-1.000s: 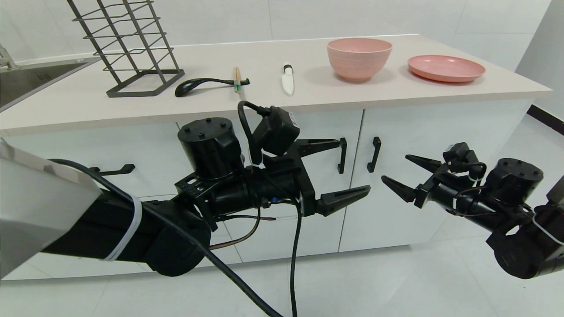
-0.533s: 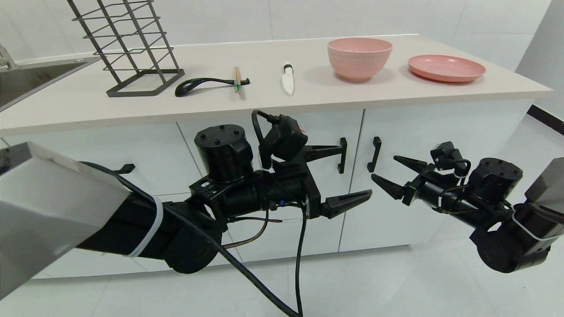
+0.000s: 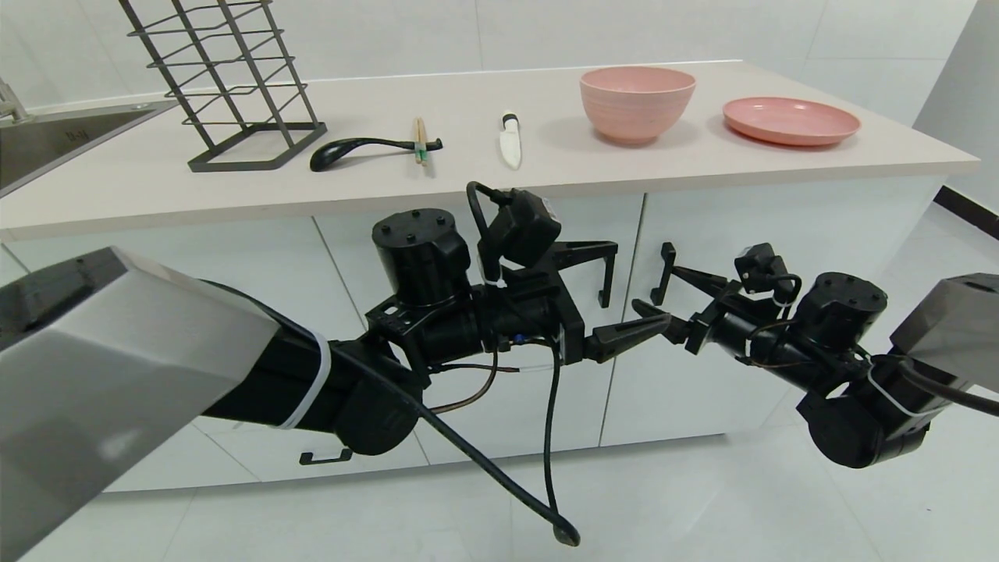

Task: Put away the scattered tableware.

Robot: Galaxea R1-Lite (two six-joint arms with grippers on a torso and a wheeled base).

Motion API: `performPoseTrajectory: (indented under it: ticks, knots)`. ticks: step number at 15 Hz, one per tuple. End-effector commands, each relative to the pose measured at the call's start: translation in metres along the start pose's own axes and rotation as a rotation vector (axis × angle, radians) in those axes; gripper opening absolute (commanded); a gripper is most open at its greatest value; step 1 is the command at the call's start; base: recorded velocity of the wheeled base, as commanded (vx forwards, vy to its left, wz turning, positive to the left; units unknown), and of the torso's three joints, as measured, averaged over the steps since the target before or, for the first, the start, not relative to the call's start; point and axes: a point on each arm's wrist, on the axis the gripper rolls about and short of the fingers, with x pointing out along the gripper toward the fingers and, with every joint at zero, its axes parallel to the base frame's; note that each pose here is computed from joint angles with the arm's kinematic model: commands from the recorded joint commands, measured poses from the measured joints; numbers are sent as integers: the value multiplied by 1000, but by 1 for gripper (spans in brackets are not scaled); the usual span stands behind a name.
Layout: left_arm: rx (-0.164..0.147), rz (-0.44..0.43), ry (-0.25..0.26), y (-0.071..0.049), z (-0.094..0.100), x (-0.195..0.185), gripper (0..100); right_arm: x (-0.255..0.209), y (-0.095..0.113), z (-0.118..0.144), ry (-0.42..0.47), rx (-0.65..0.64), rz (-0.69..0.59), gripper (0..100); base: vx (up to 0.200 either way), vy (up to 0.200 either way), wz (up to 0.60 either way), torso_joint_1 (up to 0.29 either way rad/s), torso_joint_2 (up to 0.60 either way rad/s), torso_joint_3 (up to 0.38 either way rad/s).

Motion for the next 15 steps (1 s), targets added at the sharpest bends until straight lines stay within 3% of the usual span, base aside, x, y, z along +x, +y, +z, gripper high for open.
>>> performPoseTrajectory:
  ticks: [1,5,8,11,15]
  knots:
    - [-11,4,-2,3,-3,3,100,2,-1,0,-8,-5,1,100,0,0,0,0,0,0]
    - [-17,32,-13,10,-4,8,100,6,-5,4,-30,19,-2,100,0,0,0,0,0,0]
    - [-77,48,-19,12,-6,11,100,8,-5,-5,-16,28,3,100,0,0,0,0,0,0]
    - [-90,85,-34,24,-12,19,100,16,-8,-11,-24,27,15,100,0,0,0,0,0,0]
    - [-95,86,-29,29,-23,25,100,19,-8,-9,-34,41,61,100,0,0,0,0,0,0]
